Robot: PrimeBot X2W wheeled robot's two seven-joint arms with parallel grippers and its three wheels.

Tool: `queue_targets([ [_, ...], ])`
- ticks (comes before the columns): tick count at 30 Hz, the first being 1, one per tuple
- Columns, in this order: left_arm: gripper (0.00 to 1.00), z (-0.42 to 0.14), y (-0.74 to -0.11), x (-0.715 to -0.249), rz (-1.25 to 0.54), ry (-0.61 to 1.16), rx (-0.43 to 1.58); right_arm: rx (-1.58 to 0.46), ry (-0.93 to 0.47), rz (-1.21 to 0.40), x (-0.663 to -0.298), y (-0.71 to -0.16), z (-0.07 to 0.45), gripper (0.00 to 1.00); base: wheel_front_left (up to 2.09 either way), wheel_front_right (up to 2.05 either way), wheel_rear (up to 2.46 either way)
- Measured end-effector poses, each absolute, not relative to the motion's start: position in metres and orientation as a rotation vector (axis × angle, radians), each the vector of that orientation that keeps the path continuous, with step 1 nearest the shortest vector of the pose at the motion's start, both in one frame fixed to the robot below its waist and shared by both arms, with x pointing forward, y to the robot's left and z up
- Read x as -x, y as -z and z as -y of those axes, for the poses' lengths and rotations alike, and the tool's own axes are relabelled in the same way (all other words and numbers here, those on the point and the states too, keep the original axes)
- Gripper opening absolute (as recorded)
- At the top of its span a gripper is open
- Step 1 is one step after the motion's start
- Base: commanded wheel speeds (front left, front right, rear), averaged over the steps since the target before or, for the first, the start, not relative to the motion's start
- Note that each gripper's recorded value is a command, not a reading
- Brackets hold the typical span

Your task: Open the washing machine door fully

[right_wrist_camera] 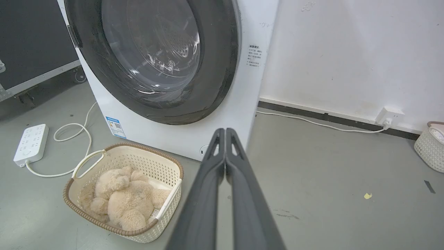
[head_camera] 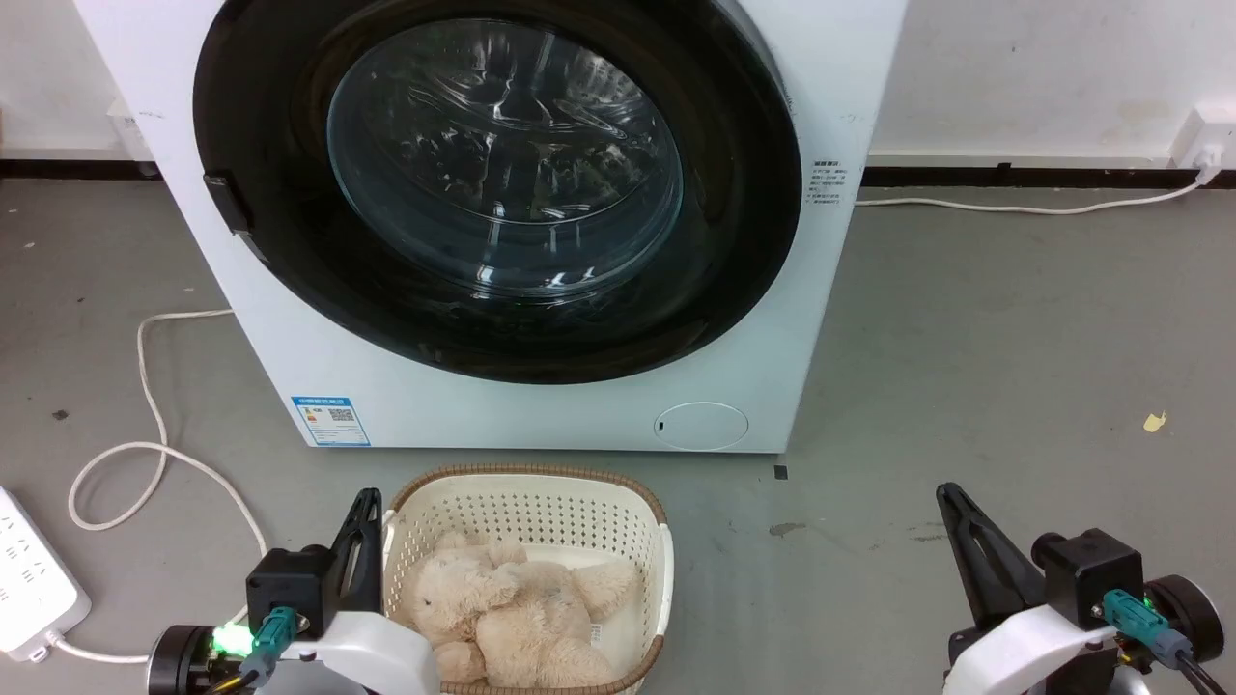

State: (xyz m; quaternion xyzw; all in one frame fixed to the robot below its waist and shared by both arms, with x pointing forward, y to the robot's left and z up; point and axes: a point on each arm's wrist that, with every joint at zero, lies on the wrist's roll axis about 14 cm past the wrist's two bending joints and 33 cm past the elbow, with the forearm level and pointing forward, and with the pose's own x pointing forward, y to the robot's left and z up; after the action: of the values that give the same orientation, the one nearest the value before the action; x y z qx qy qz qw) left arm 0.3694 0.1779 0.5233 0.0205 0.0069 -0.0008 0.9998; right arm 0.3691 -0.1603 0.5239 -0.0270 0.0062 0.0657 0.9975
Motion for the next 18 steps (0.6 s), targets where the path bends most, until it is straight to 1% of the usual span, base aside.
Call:
queue_targets([
  [3,0.00,-0.1778,-0.5233,-0.3694,-0.014,0.002,-0.041,0.054,-0.131,-0.012,-0.3691,-0.5239,0.1604,0.00,0.00,0.00,0.00],
  [4,1.00,-0.1780,-0.5232,-0.3693,-0.014,0.001,-0.041,0.054,-0.132,-0.012,-0.3690,-0.5239,0.1603,1.00,0.00,0.00,0.00],
  [18,1.00,-0.1751,-0.5235,-0.3694,-0.006,0.010,-0.038,0.044,-0.135,-0.004,-0.3695,-0.5245,0.1593,1.00,0.00,0.00,0.00],
])
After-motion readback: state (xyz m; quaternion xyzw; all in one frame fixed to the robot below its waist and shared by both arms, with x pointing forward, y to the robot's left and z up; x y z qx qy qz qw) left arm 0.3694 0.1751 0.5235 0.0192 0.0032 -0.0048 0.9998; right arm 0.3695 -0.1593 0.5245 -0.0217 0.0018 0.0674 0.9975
